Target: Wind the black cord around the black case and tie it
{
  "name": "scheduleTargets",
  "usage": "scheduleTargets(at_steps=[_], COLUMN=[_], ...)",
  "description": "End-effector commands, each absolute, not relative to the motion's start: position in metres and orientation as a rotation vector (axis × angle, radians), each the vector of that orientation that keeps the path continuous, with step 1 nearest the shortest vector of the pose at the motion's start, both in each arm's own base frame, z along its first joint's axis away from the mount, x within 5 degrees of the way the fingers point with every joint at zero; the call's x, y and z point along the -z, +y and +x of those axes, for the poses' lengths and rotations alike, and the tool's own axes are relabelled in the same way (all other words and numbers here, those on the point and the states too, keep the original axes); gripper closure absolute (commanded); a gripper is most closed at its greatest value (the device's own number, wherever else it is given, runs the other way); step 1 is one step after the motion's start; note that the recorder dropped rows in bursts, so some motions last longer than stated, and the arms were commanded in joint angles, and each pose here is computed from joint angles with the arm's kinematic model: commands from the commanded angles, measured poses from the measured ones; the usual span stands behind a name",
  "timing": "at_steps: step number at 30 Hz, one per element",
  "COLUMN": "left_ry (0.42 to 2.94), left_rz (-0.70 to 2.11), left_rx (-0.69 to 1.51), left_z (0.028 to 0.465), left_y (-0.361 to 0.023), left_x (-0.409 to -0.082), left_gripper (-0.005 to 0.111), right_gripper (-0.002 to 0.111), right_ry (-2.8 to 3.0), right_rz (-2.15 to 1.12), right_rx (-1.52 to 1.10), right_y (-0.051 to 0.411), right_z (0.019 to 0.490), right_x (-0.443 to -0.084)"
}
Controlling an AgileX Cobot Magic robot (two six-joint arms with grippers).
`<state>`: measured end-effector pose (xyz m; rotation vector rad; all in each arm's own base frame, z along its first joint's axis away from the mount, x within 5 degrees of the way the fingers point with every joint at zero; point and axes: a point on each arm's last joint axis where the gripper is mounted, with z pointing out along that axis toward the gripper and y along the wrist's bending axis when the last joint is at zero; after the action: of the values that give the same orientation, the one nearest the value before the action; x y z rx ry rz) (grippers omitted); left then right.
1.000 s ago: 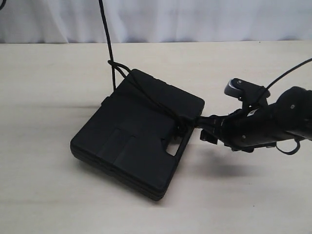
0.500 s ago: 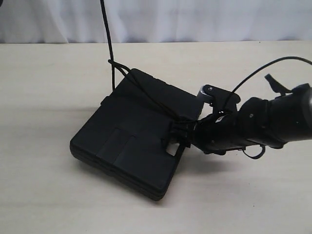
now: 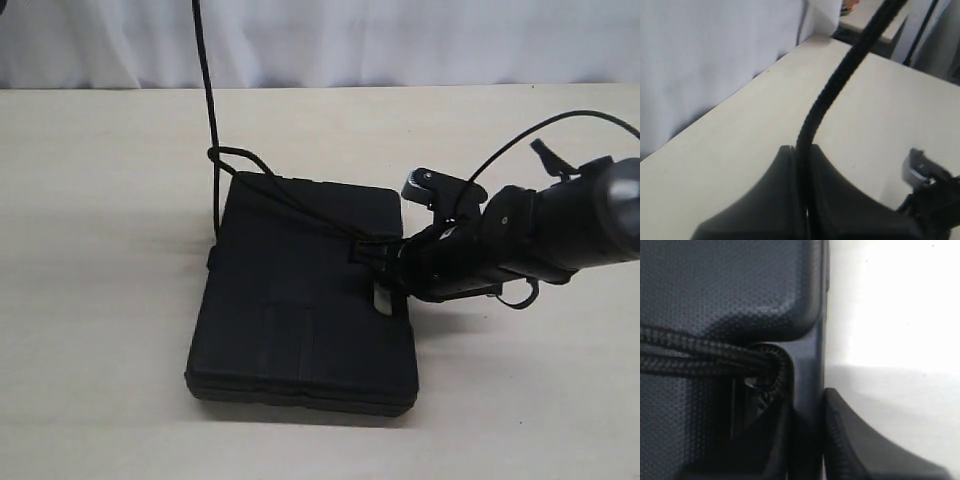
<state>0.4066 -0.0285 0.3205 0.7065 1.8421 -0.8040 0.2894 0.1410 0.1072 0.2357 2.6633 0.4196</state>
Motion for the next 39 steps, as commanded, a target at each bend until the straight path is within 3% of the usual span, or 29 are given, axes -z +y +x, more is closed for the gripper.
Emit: scheduleTargets(at_steps=[1,13,22,28,34,39], left_ry=[1.967,2.092,2.217,2.298,2.321,2.321], left_rz=[0.599,0.281,-0.015,-0.073,-0.092,-0.096], left_rx=[0.594,0.362,0.174,0.190,0.211,0.210], left_z=[0.413,0.409,0.384,0.378,0.379,0.379], left_y=[-0.011,0.066,0.119,0.125,0.126,0.126], left_x=[-0.318,-0.284,-0.231,-0.198,-0.187,-0.187], left_gripper=[0.107,0.107,0.107,0.107,0.106,0.087], right_gripper=[0.104,0.104,0.104,0.104,0.104,0.104], right_ry=[2.684,2.582,2.534,2.531,2.531,2.527], right_rz=[0.339,0.611,0.595,0.586,0.589,0.589], right_rx=[-0.387,-0.302,-0.309,-0.326,-0.327,-0.327], right_y=[0.112,0.044,0.042,0.044,0.044,0.044], right_z=[0.298,0.318,0.330,0.335,0.335,0.336], right_x=[-0.103,-0.104,-0.113,-0.117,-0.117,-0.118])
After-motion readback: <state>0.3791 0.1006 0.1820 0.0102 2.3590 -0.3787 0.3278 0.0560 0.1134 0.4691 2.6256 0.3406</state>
